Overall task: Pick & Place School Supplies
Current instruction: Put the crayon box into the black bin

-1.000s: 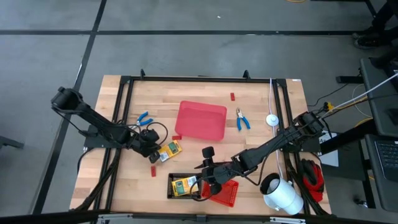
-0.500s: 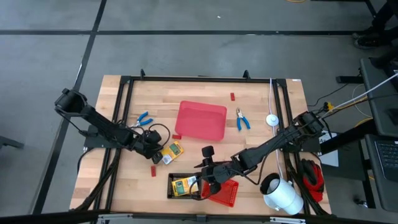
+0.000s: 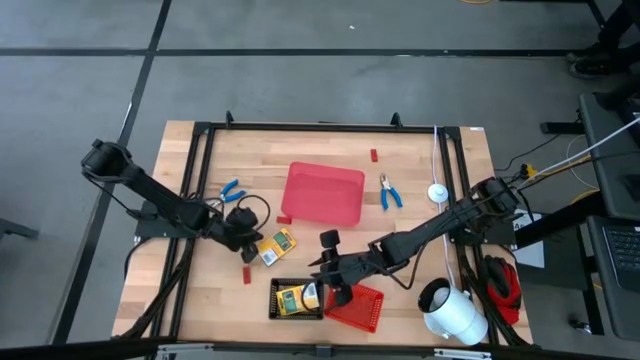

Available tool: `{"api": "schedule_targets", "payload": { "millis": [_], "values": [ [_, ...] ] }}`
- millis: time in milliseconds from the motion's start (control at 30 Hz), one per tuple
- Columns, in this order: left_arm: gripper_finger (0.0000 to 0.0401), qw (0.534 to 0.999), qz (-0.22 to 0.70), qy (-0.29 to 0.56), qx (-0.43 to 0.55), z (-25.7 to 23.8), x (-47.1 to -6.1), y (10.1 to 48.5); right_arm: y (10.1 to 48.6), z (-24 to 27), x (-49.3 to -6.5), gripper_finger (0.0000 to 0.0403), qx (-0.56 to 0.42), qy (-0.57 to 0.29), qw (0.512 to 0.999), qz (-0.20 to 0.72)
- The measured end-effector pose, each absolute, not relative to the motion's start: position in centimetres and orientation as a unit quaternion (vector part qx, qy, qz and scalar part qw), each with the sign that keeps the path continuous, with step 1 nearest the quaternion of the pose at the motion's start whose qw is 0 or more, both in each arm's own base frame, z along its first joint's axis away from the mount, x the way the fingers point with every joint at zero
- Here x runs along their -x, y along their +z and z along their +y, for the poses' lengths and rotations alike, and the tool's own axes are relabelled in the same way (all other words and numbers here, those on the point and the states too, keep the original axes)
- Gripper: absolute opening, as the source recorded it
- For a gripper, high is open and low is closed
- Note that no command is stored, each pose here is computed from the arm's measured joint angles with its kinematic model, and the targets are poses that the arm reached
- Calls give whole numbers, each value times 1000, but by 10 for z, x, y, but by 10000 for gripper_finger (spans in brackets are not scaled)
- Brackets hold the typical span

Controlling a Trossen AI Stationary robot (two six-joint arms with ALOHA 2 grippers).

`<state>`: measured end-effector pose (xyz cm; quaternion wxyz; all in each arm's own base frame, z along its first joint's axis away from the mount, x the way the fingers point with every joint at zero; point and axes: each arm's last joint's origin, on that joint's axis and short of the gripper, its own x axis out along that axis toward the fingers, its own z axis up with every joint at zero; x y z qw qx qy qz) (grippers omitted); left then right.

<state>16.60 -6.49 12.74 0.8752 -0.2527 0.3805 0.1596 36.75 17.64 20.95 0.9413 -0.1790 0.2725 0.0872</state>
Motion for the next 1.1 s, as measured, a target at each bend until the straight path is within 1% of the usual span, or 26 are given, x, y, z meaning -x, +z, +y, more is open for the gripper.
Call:
{"api": "schedule_targets", "payload": {
  "millis": [100, 200, 333, 400, 567, 800, 1100],
  "values": [
    [6, 890, 351, 131, 262, -68, -172, 134, 209, 171, -372, 119, 179, 99, 942, 267],
    [6, 895, 343, 116, 260, -70, -175, 135, 199, 159, -380, 119, 183, 99, 937, 282],
    [6, 895, 345, 116, 258, -69, -175, 134, 179, 140, -393, 119, 181, 95, 930, 306],
    [6, 894, 347, 118, 256, -69, -175, 133, 174, 131, -400, 119, 170, 96, 933, 303],
    [6, 889, 361, 130, 251, -70, -175, 127, 177, 113, -409, 119, 139, 105, 944, 280],
    [6, 879, 382, 153, 243, -70, -177, 115, 175, 108, -412, 119, 130, 118, 945, 277],
    [6, 880, 375, 158, 243, -70, -182, 111, 169, 109, -413, 119, 129, 120, 942, 284]
  ]
}}
